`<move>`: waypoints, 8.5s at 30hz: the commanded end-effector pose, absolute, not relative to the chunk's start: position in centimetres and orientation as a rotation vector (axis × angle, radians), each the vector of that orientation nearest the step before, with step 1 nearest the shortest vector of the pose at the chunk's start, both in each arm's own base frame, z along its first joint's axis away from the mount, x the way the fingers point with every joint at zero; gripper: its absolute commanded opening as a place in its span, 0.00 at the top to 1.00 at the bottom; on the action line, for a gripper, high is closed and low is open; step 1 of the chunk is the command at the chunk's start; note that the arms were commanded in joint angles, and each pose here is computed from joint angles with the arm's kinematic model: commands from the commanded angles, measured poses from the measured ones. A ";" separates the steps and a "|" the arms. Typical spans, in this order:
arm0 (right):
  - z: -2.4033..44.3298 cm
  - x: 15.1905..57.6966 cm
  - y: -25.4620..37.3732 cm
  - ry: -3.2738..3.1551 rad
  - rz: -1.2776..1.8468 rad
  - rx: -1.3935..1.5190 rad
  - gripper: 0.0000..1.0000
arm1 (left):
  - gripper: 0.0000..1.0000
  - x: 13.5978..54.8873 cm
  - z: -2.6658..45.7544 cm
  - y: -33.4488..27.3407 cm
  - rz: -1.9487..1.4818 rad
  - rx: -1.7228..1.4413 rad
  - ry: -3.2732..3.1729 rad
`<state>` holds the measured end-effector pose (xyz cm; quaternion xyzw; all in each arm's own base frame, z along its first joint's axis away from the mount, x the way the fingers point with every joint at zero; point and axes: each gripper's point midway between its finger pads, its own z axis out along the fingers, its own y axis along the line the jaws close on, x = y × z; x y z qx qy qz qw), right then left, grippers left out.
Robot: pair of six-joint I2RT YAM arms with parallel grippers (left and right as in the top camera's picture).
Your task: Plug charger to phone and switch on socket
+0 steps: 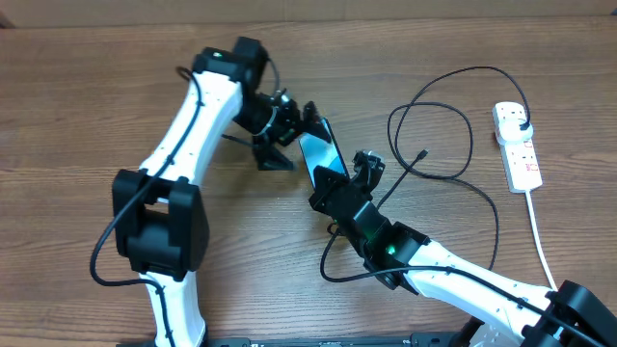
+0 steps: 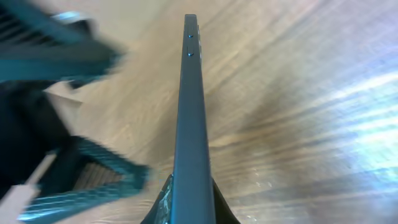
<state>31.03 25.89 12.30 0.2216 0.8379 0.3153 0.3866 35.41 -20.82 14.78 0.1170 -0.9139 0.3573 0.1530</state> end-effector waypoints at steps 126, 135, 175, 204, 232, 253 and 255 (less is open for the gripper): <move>7.2 27.1 22.6 2.335 0.861 1.313 0.00 | 0.96 30.7 13.7 -14.9 1.266 0.931 -2.770; 9.9 29.8 18.1 2.534 0.663 1.019 0.01 | 0.96 31.2 11.6 -17.1 1.417 0.727 -2.575; 2.3 37.7 9.3 2.713 0.169 1.004 0.40 | 0.96 34.7 12.9 -19.9 1.707 0.475 -2.363; 1.8 30.6 15.5 3.015 0.044 0.498 0.54 | 0.96 37.0 13.0 -15.4 1.809 0.519 -2.447; -3.0 28.5 15.5 3.113 -0.043 0.764 0.96 | 0.96 35.8 12.5 -15.0 1.767 0.540 -2.423; 7.6 30.2 18.4 2.948 0.408 0.601 0.96 | 0.96 35.4 12.5 -15.5 1.751 0.535 -2.411; 10.1 30.1 18.9 2.899 0.486 0.539 0.96 | 0.96 35.9 12.7 -15.8 1.764 0.535 -2.411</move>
